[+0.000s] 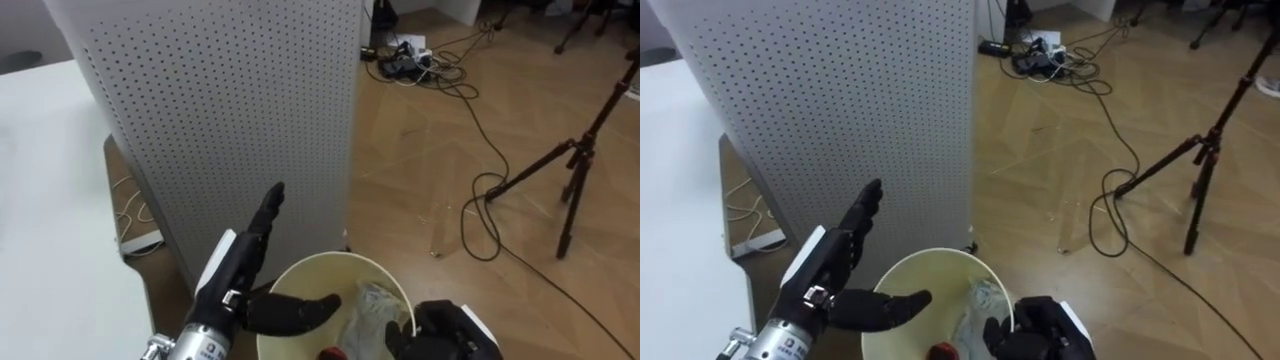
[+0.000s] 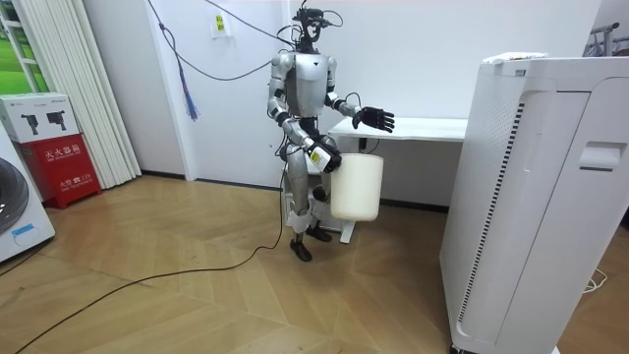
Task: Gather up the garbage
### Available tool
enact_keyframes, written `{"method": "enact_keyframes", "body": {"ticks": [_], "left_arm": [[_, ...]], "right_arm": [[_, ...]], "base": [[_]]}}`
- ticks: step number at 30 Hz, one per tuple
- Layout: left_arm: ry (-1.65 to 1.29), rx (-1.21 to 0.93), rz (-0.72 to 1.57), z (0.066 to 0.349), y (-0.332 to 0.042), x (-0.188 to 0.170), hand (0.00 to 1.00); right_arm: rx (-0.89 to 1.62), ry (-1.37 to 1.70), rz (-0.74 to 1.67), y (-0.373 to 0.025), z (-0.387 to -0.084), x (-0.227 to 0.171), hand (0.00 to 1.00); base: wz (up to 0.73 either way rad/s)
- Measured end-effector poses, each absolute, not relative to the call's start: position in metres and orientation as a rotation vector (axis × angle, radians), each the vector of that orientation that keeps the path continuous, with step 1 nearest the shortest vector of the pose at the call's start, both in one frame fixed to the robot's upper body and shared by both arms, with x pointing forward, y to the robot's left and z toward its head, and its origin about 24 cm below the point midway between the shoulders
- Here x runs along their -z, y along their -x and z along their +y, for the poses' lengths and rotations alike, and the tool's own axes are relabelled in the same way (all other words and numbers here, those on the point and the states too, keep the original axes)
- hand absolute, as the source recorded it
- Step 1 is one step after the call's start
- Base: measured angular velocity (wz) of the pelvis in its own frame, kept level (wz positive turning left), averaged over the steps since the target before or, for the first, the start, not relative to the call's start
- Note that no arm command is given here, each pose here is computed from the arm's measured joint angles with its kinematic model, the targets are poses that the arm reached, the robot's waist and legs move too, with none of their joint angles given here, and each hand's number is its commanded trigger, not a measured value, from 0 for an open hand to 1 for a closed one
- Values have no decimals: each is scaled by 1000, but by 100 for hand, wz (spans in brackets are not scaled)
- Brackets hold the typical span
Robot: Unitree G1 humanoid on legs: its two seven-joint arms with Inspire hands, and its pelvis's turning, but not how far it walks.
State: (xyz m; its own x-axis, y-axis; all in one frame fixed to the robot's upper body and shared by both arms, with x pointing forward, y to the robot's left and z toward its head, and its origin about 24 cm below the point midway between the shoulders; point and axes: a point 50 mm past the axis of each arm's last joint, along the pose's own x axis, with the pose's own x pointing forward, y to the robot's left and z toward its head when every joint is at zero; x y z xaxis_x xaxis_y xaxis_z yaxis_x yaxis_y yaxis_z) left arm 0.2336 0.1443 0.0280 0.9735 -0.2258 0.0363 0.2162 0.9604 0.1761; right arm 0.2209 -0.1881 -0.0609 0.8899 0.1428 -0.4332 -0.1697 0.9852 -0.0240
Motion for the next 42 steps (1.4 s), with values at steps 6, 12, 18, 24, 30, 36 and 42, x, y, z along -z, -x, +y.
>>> {"method": "enact_keyframes", "body": {"ticks": [6, 12, 18, 24, 30, 36, 42], "left_arm": [[-188, 121, -64, 151, -233, -28, 0], [-251, 66, -101, 154, -233, -31, 0], [-273, -21, -147, 164, -234, -37, 0], [-274, -82, -177, 168, -233, -39, 0], [-289, -155, -222, 176, -231, -44, 0], [-327, -172, -248, 180, -231, -47, 0], [-387, -184, -329, 178, -240, -61, 0]], "right_arm": [[-145, 78, 436, -221, -193, 58, 100], [-153, 70, 396, -221, -189, 51, 100], [-149, 61, 421, -210, -189, 57, 100], [-129, 69, 443, -204, -193, 61, 100], [-116, 73, 487, -195, -198, 69, 100], [-75, 97, 479, -195, -202, 67, 100], [-58, 94, 465, -198, -202, 64, 100]], "base": [[-4], [-3], [-18], [-25], [-34], [-15], [2]]}}
